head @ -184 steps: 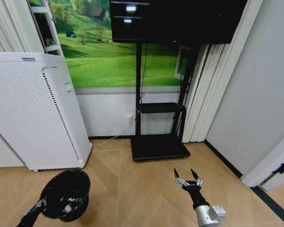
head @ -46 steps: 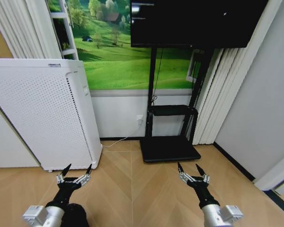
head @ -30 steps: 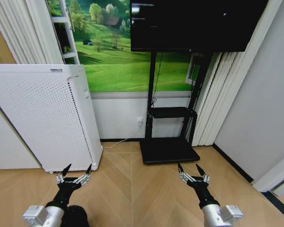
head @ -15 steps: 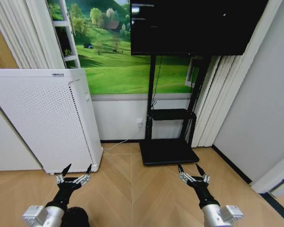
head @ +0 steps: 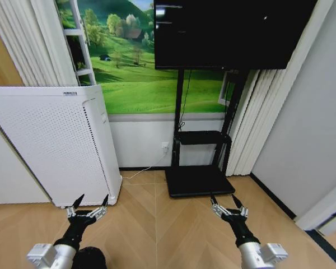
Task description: Pick up the trash bin and place the garbage on the floor into it.
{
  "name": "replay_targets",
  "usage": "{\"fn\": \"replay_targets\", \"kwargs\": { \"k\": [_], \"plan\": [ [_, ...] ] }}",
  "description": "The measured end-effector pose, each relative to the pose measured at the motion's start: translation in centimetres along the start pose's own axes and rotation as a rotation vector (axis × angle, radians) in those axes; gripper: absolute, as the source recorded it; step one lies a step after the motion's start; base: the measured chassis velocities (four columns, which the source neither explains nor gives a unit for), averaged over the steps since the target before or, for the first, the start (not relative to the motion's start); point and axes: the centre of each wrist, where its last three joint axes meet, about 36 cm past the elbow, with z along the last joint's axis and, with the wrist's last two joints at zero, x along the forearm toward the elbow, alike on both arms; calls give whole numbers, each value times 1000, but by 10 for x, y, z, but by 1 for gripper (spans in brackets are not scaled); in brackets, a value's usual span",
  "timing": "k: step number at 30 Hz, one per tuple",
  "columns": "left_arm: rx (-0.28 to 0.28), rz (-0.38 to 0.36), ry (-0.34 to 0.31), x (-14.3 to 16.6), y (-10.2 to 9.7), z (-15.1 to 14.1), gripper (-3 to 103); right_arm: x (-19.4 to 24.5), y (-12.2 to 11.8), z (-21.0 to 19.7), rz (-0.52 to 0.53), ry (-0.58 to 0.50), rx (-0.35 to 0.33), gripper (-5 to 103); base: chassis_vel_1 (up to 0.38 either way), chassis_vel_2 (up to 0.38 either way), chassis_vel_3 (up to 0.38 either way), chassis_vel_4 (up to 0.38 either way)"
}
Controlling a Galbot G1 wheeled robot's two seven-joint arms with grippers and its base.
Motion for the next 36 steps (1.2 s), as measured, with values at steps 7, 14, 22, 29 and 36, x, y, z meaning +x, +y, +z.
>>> {"fn": "replay_targets", "kwargs": {
  "k": [7, 14, 22, 29, 36],
  "plan": [
    [0, 0, 0, 0, 0, 0, 100, 0, 0, 0, 0, 0, 0, 100, 0, 0, 0, 0],
    [0, 0, 0, 0, 0, 0, 100, 0, 0, 0, 0, 0, 0, 100, 0, 0, 0, 0],
    [0, 0, 0, 0, 0, 0, 100, 0, 0, 0, 0, 0, 0, 100, 0, 0, 0, 0],
    [0, 0, 0, 0, 0, 0, 100, 0, 0, 0, 0, 0, 0, 100, 0, 0, 0, 0],
    [0, 0, 0, 0, 0, 0, 100, 0, 0, 0, 0, 0, 0, 100, 0, 0, 0, 0]
  ]
}}
